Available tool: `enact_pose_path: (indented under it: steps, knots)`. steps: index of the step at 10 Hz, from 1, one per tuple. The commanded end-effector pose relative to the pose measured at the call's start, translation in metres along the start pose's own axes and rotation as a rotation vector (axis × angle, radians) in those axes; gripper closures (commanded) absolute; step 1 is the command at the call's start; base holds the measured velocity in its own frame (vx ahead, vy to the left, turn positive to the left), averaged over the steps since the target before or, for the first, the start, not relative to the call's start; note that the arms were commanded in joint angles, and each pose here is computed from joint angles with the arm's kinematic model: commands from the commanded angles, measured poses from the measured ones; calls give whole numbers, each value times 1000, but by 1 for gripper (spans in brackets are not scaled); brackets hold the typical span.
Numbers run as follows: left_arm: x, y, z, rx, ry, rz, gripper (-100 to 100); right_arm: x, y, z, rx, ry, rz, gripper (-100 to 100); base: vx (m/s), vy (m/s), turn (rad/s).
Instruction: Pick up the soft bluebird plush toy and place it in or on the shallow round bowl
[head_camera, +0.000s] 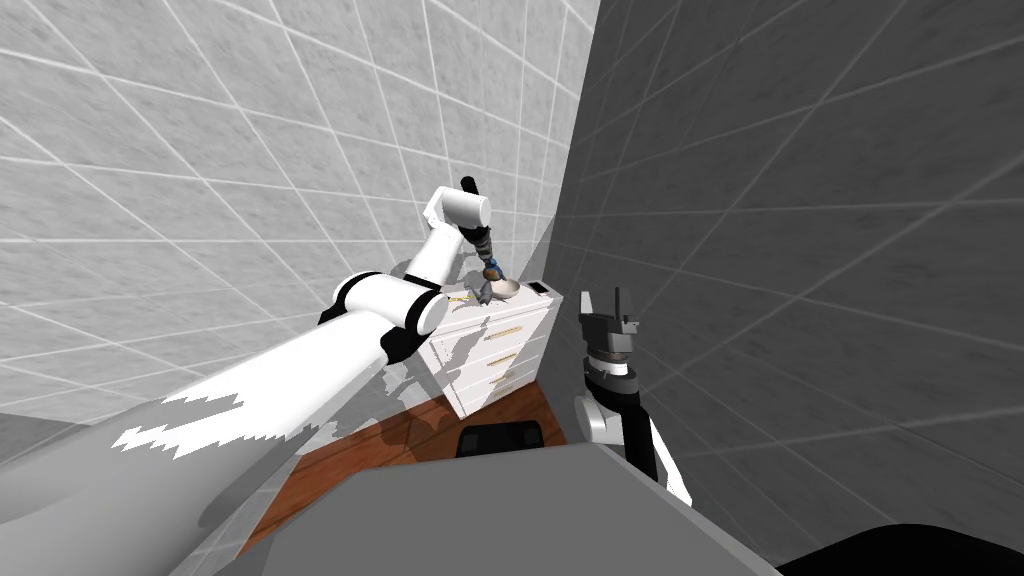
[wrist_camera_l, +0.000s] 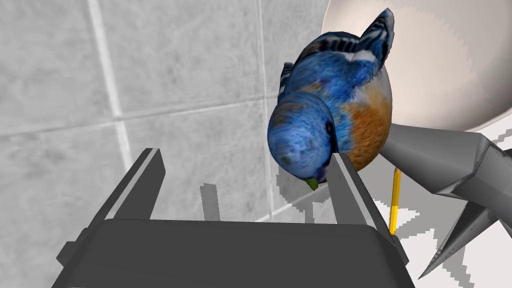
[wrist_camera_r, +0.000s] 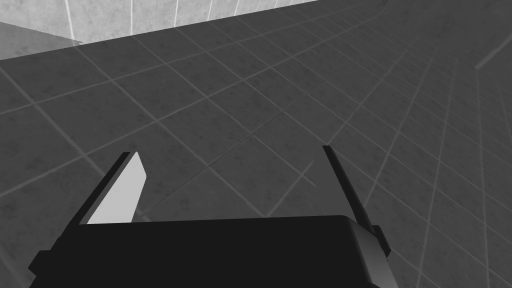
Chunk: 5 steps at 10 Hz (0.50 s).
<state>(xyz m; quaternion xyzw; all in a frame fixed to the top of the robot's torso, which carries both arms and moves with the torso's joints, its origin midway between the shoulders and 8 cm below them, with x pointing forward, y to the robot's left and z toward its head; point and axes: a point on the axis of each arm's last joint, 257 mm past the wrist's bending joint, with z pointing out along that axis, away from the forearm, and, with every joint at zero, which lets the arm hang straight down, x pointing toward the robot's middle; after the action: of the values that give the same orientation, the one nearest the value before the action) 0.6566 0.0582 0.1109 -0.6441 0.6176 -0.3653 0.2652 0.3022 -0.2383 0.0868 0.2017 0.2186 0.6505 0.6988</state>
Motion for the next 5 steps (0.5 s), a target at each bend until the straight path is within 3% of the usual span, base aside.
enact_pose_path:
  steps: [1,5]
  knots:
    - [0,0,0,0,0,0,0,0,0,0,0,0,0,0,0,0,0]
    - [0,0,0,0,0,0,0,0,0,0,0,0,0,0,0,0,0]
